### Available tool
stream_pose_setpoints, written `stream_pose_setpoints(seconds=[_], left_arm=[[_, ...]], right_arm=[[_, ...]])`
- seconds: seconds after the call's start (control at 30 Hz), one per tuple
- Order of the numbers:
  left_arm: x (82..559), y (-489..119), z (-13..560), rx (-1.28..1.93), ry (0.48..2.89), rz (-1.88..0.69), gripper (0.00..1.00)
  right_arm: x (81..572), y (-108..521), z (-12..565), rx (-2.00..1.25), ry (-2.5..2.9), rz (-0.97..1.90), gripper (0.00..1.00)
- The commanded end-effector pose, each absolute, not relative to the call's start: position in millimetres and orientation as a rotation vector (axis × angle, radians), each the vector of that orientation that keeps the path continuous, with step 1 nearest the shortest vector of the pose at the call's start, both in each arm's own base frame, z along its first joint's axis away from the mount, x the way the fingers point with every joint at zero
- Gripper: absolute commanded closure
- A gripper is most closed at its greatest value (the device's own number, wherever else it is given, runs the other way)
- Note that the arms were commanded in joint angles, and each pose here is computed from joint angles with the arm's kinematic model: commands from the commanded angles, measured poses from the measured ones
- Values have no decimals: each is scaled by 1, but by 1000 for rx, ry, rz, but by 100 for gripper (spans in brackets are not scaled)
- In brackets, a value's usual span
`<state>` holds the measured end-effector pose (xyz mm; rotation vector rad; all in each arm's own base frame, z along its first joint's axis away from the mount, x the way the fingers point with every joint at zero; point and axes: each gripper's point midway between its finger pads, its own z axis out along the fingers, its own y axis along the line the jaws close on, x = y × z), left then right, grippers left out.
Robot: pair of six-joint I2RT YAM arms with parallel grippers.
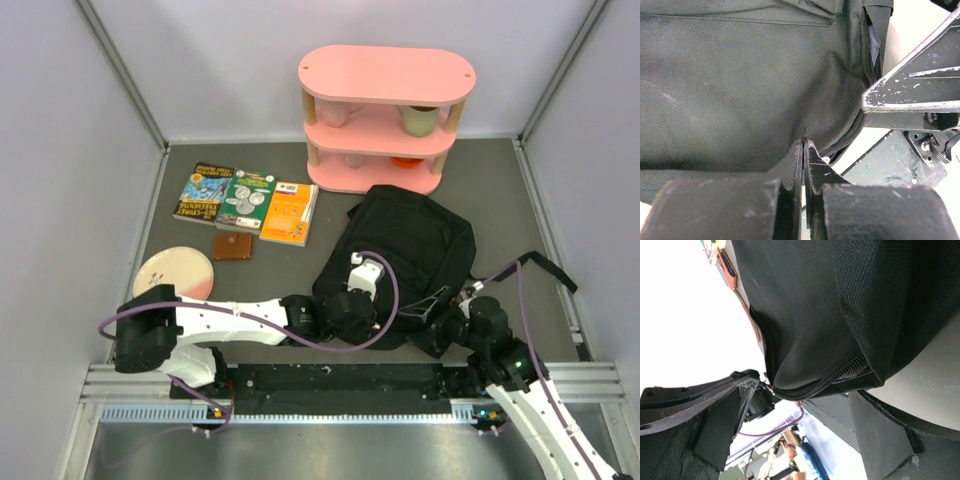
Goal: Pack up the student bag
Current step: Unzip the student bag at the center of the board.
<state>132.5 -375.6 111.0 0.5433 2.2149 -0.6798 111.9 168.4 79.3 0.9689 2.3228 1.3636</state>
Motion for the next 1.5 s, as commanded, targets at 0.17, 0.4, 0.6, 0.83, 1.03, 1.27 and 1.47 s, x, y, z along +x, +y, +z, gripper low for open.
stream_pose_setpoints(seconds=[0.17, 0.4, 0.6, 0.83, 1.03, 1.27, 1.47], left_arm=[[138, -388, 142, 518, 2138, -766, 100], [138, -384, 145, 516, 2129, -767, 100], [139, -379, 145, 519, 2128, -751, 100], [142, -360, 134, 517, 2161, -654, 100], [155, -326, 116, 470, 2237, -471, 100], [148, -266, 79, 402, 2458, -313, 100], [144, -249, 48, 365, 2504, -279, 100]], right_arm=[[133, 172, 81, 1035, 2282, 1342, 13], [147, 175, 74, 1011, 2293, 1293, 47], [160, 163, 71, 1011, 2236, 1186, 95], [168, 146, 80, 960, 2216, 1027, 100], [171, 128, 89, 939, 2251, 852, 100], [161, 115, 72, 1017, 2403, 745, 100], [161, 103, 70, 917, 2417, 642, 100]])
